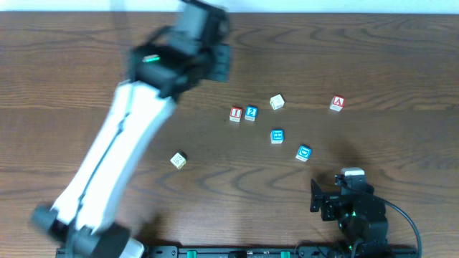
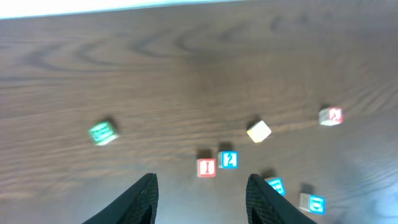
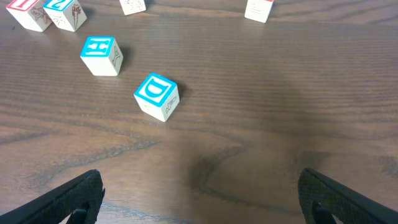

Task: Spell out Ai2
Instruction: 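Retract the left arm and grasp the red 'A' block with the right gripper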

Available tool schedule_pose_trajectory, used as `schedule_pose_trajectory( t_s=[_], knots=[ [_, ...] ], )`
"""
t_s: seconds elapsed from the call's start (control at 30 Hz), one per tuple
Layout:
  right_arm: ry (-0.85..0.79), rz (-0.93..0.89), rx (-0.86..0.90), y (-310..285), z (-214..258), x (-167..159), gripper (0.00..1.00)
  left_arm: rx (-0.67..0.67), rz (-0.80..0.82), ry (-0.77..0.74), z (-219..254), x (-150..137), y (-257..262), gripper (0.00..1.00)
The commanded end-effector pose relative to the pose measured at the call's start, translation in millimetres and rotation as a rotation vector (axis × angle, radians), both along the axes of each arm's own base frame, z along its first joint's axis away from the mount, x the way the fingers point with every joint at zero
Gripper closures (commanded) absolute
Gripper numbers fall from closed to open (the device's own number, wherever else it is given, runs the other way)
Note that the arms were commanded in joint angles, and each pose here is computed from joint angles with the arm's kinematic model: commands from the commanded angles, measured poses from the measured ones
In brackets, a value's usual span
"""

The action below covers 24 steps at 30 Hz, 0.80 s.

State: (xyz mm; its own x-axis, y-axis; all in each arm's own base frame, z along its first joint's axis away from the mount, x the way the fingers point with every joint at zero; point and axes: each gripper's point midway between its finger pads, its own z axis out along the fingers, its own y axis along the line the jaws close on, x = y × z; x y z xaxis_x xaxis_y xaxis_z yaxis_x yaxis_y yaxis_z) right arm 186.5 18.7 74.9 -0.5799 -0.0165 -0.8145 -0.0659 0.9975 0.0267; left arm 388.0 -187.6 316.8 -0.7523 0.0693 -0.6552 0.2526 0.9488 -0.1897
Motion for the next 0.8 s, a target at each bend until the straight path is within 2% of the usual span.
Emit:
schedule_pose_trajectory(
  t_s=[0.0, 0.17, 0.27, 0.33, 0.4, 0.5, 0.57, 0.63, 0.7, 0.77],
  knots=[
    [0.004, 0.002, -0.008, -1, -3, 0, 0.01, -0.004, -0.008, -0.021, 23, -22, 24, 0.53],
    [0.004, 0.002, -0.008, -1, -3, 0, 0.01, 0.044, -0.01, -0.006, 27, -58, 53, 0.55],
    [-0.039, -0.011, -0.027, -4, 5, 6, 0.01, 0.055, -0.013, -0.019, 26, -68, 59, 0.54],
    [-0.108, -0.009, 0.096, 8, 23, 15, 0.01, 0.06, -0.013, -0.022, 23, -70, 62, 0.53],
    [-0.187, -0.055, 0.409, 26, 53, 26, 0.01, 0.067, -0.004, -0.014, 16, -70, 67, 0.52],
    [-0.134, -0.189, 0.869, 40, 70, 28, 0.01, 0.07, 0.017, -0.004, 9, -65, 73, 0.5],
    [-0.124, -0.274, 1.001, 37, 74, 30, 0.01, 0.069, 0.036, -0.007, 9, -62, 79, 0.49],
    [-0.178, -0.298, 1.042, 31, 85, 35, 0.01, 0.066, 0.064, -0.013, 11, -58, 88, 0.46],
    [-0.292, -0.216, 0.972, 30, 109, 40, 0.01, 0.055, 0.097, -0.017, 12, -53, 99, 0.43],
    [-0.35, -0.211, 0.962, 26, 121, 44, 0.01, 0.026, 0.111, -0.012, 11, -49, 106, 0.41]
  ],
)
